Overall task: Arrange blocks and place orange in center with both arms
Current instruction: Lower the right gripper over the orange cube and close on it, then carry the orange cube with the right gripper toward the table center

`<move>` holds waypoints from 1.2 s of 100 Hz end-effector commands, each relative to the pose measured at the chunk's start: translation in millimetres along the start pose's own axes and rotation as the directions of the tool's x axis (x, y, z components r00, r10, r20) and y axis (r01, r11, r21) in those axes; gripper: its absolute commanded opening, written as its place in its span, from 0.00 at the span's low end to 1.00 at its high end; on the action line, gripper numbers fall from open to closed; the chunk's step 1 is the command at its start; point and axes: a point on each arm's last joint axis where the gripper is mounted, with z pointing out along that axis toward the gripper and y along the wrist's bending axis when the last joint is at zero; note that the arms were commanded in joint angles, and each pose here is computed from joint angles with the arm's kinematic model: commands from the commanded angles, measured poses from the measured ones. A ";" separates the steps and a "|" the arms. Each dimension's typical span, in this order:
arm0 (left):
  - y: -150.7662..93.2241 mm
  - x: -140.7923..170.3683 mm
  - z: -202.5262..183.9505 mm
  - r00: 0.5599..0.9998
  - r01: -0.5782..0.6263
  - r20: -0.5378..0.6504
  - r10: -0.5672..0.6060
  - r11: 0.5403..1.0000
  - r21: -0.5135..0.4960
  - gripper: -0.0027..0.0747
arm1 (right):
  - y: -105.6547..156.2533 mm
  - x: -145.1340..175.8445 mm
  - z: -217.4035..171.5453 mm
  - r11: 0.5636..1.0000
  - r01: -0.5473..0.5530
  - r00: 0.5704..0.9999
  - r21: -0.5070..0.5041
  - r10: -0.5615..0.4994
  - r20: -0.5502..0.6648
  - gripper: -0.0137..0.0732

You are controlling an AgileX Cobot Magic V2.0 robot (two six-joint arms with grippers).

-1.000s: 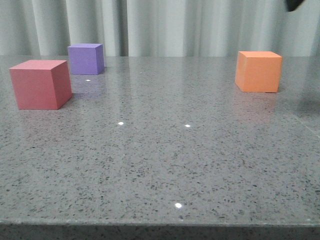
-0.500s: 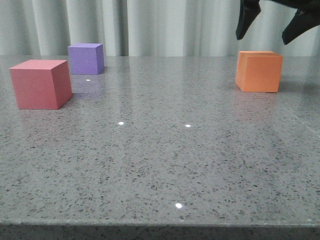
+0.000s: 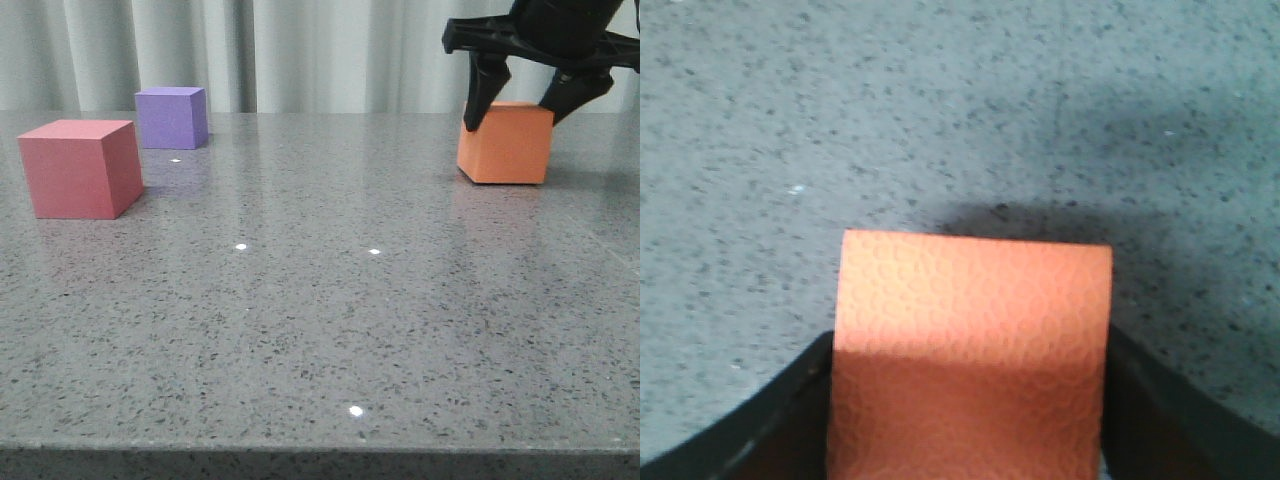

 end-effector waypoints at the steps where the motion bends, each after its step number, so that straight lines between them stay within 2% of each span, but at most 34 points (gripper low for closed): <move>1: 0.6 6.3 -0.8 0.999 0.017 0.046 -0.018 1.000 0.010 0.01 | 16.5 -21.8 -39.5 0.999 0.007 0.988 -0.054 0.001 0.153 0.60; 14: 0.6 6.3 -0.8 0.999 0.017 0.046 -0.018 1.000 0.010 0.01 | 53.1 -32.7 -53.4 0.991 0.037 0.977 -0.126 -0.010 0.215 0.60; 28: 0.6 6.3 -0.8 0.999 0.017 0.046 -0.018 1.000 0.010 0.01 | 94.9 -40.6 -49.3 0.982 0.057 0.973 -0.182 -0.014 0.229 0.60; 47: 0.6 6.3 -0.8 0.999 0.017 0.046 -0.018 1.000 0.010 0.01 | 143.9 -47.1 -33.9 0.981 0.081 0.975 -0.176 -0.041 0.220 0.60; 61: 0.6 6.3 -0.8 0.999 0.017 0.046 -0.018 1.000 0.010 0.01 | 169.0 -46.9 -22.0 0.985 0.086 0.976 -0.147 -0.054 0.210 0.60; 74: 0.6 6.3 -0.8 0.999 0.017 0.046 -0.018 1.000 0.010 0.01 | 178.8 -44.3 -13.4 0.986 0.058 0.982 -0.153 -0.028 0.186 0.60; 101: 0.6 6.3 -0.8 0.999 0.017 0.046 -0.018 1.000 0.010 0.01 | 180.0 -40.9 -6.5 0.988 0.046 0.987 -0.148 -0.022 0.156 0.60; 108: 0.6 6.3 -0.8 0.999 0.017 0.046 -0.018 1.000 0.010 0.01 | 180.2 -40.0 -3.3 0.988 0.046 0.988 -0.145 -0.024 0.151 0.65; 120: 0.6 6.3 -0.8 0.999 0.017 0.046 -0.018 1.000 0.010 0.01 | 180.5 -38.9 0.5 0.989 0.046 0.989 -0.142 -0.026 0.144 0.87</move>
